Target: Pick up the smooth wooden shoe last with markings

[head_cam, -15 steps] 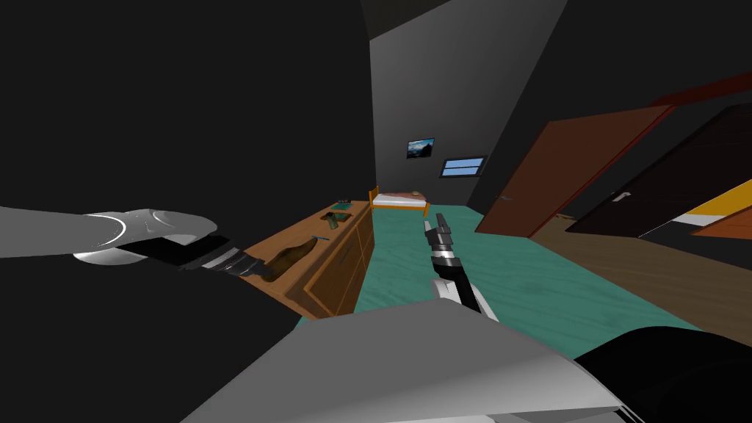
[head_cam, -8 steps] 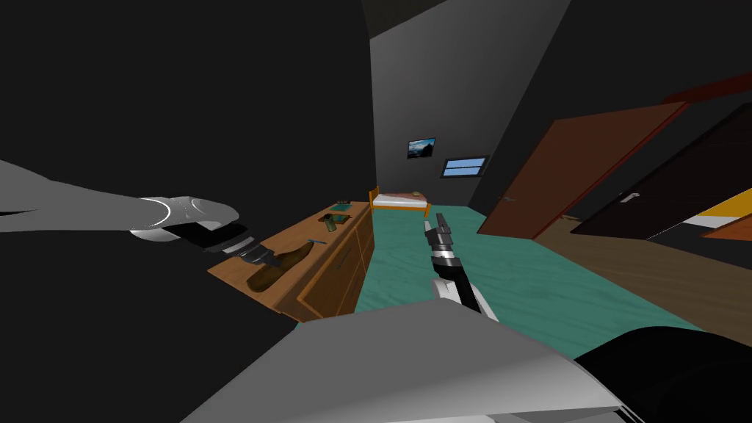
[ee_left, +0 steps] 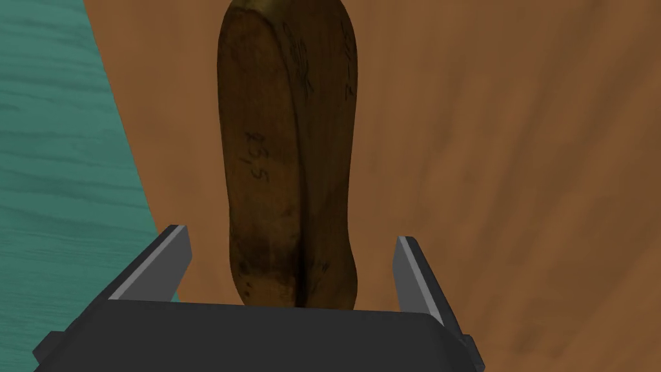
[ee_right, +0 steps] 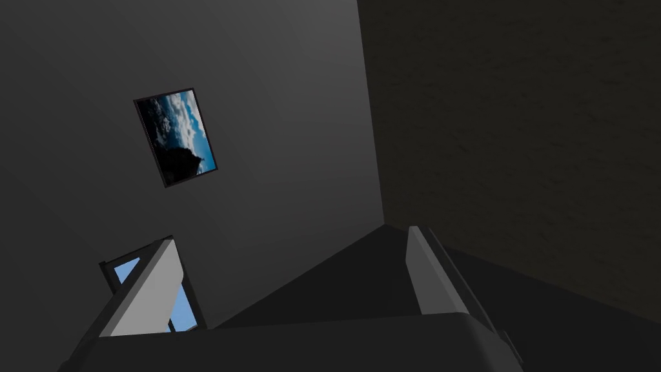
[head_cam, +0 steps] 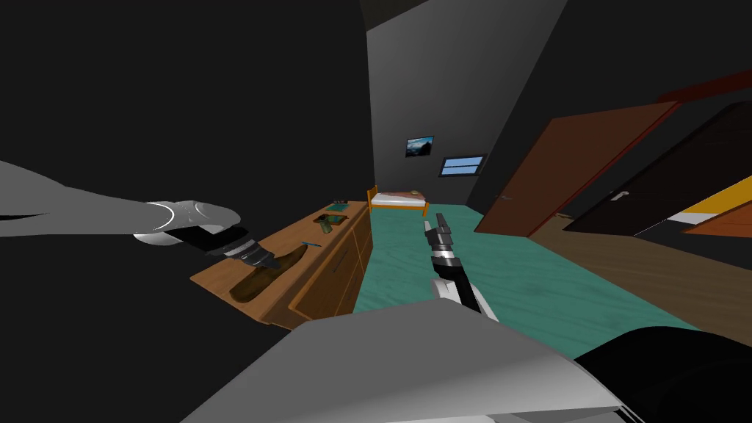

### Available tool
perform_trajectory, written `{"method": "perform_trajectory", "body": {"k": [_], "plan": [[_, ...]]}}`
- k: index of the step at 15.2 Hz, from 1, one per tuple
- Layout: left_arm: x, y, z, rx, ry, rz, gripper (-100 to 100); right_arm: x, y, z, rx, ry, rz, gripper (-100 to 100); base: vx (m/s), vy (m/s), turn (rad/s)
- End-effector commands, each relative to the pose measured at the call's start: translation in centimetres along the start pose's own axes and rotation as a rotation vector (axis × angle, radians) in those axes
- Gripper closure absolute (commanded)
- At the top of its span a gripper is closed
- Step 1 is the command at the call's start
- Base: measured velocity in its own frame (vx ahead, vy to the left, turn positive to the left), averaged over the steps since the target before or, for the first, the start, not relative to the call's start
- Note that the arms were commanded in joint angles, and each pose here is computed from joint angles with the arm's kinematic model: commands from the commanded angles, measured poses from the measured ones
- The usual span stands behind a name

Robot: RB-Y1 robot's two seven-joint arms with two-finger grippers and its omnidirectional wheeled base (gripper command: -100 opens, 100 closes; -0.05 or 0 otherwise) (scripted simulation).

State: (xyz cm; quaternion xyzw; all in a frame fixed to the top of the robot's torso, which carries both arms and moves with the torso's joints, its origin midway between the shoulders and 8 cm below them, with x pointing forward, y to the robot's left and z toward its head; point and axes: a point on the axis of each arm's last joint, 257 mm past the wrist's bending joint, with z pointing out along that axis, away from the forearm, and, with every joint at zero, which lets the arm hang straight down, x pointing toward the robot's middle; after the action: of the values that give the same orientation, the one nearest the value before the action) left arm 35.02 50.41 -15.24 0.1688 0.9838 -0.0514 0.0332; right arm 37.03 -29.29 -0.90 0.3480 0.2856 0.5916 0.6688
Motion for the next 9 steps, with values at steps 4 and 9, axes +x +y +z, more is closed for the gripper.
{"method": "perform_trajectory", "body": {"k": [4, 9], "plan": [[0.0, 0.1, 0.0, -0.002, -0.001, -0.001, 100, 0.0, 0.0, 0.0, 0.0, 0.0, 0.0, 0, -0.001, -0.002, 0.0], [-1.0, -0.6, -1.2, -0.001, 0.005, 0.012, 100, 0.0, 0.0, 0.0, 0.0, 0.0, 0.0, 0, 0.004, 0.024, 0.047]]}}
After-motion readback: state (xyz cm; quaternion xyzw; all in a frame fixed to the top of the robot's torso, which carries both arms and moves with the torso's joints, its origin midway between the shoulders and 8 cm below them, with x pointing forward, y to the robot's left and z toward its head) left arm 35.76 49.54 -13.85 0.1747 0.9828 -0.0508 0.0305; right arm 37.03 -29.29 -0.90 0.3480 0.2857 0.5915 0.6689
